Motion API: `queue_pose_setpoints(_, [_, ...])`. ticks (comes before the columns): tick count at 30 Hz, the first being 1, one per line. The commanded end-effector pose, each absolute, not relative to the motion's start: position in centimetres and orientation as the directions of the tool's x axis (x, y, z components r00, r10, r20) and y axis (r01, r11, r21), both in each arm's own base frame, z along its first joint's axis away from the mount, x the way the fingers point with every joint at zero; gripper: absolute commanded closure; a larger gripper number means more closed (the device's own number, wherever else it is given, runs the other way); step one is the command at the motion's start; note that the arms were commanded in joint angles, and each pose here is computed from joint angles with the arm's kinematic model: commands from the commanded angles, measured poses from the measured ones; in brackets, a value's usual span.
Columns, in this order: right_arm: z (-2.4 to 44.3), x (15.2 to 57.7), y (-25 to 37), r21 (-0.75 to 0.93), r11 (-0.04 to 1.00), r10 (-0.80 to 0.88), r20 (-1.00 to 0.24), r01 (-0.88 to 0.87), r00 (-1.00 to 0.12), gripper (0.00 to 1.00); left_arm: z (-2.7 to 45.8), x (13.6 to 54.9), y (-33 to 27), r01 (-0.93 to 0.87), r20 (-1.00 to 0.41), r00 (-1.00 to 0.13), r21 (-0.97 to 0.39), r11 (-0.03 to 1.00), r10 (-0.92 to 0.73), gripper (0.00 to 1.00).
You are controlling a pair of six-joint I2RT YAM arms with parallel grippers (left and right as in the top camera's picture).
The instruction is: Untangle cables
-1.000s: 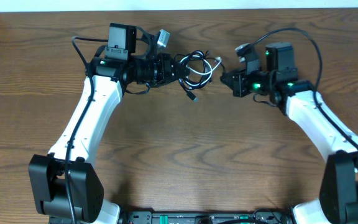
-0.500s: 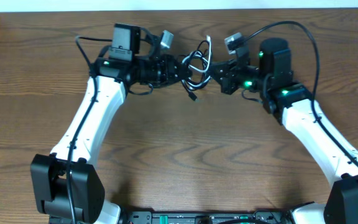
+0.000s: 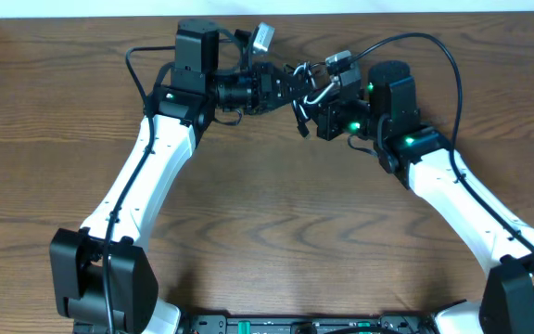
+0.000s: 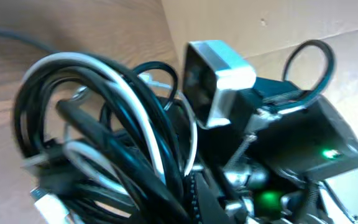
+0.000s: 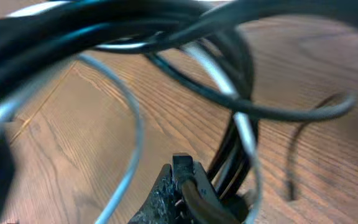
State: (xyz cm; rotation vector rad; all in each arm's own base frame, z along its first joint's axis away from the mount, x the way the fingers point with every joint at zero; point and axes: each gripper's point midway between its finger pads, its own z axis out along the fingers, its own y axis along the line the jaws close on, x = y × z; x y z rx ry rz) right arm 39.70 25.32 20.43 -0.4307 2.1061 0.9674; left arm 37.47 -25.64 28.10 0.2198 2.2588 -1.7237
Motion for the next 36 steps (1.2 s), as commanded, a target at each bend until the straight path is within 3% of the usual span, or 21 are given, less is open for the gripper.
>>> queue_pose_setpoints(1, [18.9,39.9,25.8,0.508,0.661,0.000,-0.736,-0.552,-0.677,0.99,30.4,35.6,-26.2,0.296,-0.296,-0.955,-0.941,0.163,0.023,0.93])
queue_pose_setpoints(4, [19.2,40.0,25.8,0.505,0.658,0.004,-0.744,-0.559,-0.668,0.89,30.4,35.6,-26.2,0.297,-0.298,-0.954,-0.941,0.163,0.022,0.93])
queue_pose_setpoints(8, [19.7,39.8,26.2,0.512,0.633,0.003,-0.752,-0.581,-0.659,0.49,30.0,36.1,-26.2,0.303,-0.308,-0.951,-0.934,0.188,0.000,0.92])
queue_pose_setpoints(11, [19.8,39.3,26.5,0.530,0.604,-0.007,-0.743,-0.595,-0.669,0.41,29.6,36.9,-26.0,0.317,-0.333,-0.942,-0.920,0.229,-0.033,0.93])
queue_pose_setpoints(17, [19.4,38.9,25.8,0.561,0.591,-0.011,-0.713,-0.580,-0.701,0.37,27.4,39.2,-24.5,0.288,-0.351,-0.929,-0.886,0.363,-0.121,0.93])
queue_pose_setpoints(23, [16.6,39.8,22.2,0.555,0.706,0.020,-0.636,-0.439,-0.772,0.35,24.2,39.6,-22.5,0.212,-0.326,-0.933,-0.839,0.501,-0.152,0.93])
queue_pose_setpoints(33, [13.4,39.9,17.9,0.482,0.831,0.044,-0.558,-0.280,-0.829,0.36,23.9,39.2,-22.4,0.280,-0.379,-0.920,-0.813,0.510,-0.099,0.93])
queue_pose_setpoints(36, [13.5,40.2,17.5,0.467,0.832,0.030,-0.576,-0.299,-0.817,0.40,24.7,37.8,-23.2,0.420,-0.460,-0.888,-0.801,0.426,0.011,0.93])
